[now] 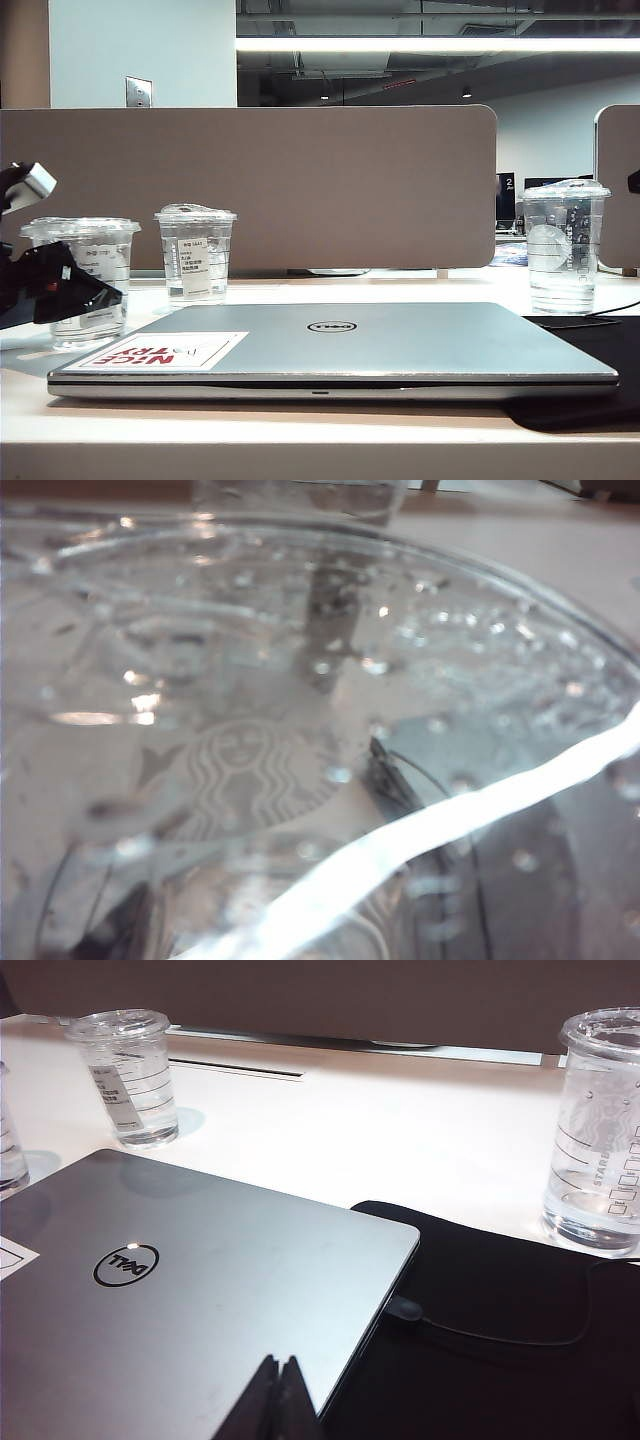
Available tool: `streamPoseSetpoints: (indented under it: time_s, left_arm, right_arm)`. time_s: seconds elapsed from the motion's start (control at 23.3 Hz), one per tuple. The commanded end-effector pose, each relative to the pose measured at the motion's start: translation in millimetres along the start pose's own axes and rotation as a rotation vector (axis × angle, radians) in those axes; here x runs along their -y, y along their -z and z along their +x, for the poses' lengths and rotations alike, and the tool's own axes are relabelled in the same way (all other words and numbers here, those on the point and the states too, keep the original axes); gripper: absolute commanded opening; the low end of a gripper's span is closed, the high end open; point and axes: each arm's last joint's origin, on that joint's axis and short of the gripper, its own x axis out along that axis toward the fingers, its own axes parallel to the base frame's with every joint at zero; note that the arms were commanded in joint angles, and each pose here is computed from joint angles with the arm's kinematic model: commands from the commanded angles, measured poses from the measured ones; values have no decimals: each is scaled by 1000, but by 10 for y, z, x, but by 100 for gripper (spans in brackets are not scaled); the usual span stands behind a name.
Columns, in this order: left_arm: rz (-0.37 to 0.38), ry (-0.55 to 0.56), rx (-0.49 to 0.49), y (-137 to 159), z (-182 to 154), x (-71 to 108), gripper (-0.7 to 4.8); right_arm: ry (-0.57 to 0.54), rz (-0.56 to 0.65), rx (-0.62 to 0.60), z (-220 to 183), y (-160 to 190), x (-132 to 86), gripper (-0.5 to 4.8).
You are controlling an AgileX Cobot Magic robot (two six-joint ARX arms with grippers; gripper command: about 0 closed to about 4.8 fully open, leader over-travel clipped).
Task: Pick up the coffee cup on the middle and place it on the left side of the laptop.
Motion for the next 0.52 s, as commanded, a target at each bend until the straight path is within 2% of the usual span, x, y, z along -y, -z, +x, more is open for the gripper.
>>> streamPoseSetpoints:
  time_s: [0.04, 0.52]
  left_arm:
    - [0, 14, -14, 18, 4, 8, 313]
    - [-5, 10, -99, 112, -1, 8, 315]
  right_arm:
    - [0, 1, 14, 1, -3, -1, -5]
    - [-3, 0, -14, 19, 19, -4, -5]
